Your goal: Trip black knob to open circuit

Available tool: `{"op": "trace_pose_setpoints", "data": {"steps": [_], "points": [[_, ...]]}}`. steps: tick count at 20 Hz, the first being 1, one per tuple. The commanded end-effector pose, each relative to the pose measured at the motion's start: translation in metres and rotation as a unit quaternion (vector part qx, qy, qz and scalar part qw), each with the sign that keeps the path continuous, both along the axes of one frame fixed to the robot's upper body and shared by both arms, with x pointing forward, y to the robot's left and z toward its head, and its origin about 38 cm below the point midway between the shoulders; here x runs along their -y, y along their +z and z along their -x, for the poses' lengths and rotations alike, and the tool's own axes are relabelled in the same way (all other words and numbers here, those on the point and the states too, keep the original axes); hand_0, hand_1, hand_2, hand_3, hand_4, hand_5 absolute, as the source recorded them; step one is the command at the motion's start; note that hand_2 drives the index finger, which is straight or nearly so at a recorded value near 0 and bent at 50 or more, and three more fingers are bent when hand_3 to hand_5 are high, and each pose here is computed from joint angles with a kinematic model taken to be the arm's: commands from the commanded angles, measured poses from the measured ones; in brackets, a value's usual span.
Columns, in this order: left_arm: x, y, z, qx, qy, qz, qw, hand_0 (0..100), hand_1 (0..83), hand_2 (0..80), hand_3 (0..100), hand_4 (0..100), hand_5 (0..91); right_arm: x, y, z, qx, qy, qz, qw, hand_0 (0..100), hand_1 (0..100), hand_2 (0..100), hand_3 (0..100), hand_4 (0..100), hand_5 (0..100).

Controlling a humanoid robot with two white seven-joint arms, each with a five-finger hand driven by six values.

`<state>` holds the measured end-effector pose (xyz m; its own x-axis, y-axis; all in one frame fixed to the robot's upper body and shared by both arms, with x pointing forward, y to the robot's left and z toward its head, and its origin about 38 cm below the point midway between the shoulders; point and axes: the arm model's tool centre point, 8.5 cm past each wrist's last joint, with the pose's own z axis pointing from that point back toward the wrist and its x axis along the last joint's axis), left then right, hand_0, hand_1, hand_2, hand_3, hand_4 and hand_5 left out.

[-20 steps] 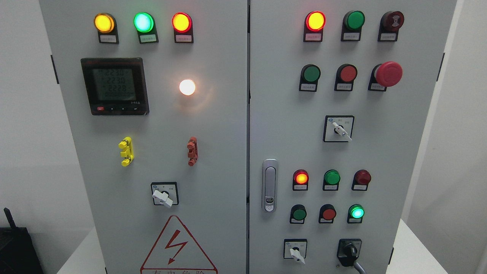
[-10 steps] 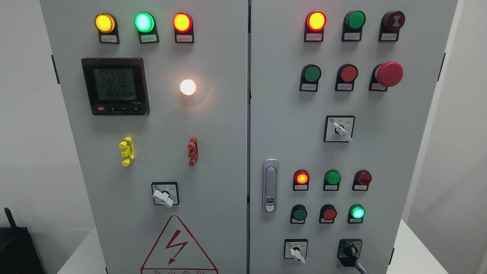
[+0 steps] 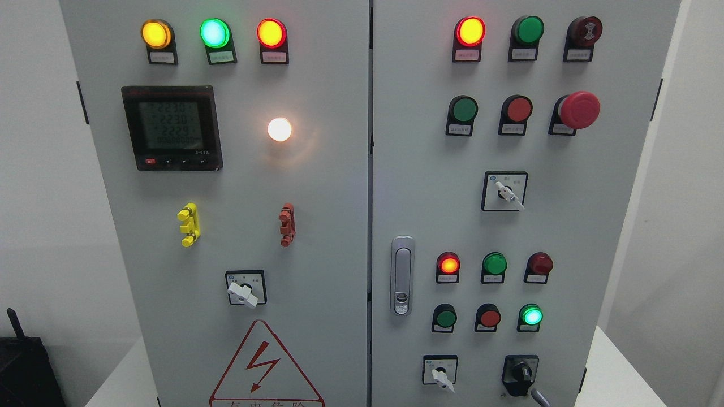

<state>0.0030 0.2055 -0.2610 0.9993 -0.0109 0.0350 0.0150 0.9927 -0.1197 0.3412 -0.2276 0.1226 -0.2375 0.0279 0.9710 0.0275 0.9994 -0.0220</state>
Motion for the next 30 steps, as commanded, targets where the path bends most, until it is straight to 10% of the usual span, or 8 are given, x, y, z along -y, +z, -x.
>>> {"op": "trace_pose_setpoints", "data": {"steps": [1, 14, 23, 30], "points": [[-0.001, -0.001, -0.009, 0.013, 0.0, -0.001, 1.0, 12, 38.9, 0.0, 0, 0, 0.0, 0.004, 0.002, 0.007, 0.004, -0.008, -0.002, 1.0, 0, 0, 4, 100, 100, 100], [-0.001, -0.001, -0.009, 0.013, 0.0, -0.001, 1.0, 12, 38.9, 0.0, 0, 0, 0.0, 0.006, -0.003, 0.056, 0.002, -0.007, -0.011, 1.0, 0, 1, 5, 94, 84, 80], [0.0, -0.001, -0.009, 0.013, 0.0, 0.0, 1.0, 12, 38.9, 0.0, 0, 0, 0.0, 0.002, -0.006, 0.074, 0.008, 0.008, -0.011, 1.0, 0, 0, 2, 26, 23, 26], [-0.001, -0.001, -0.009, 0.013, 0.0, -0.001, 1.0, 12, 38.9, 0.0, 0, 0, 0.0, -0.003, -0.009, 0.08, 0.006, 0.019, -0.019, 1.0, 0, 0, 0, 6, 0, 0]]}}
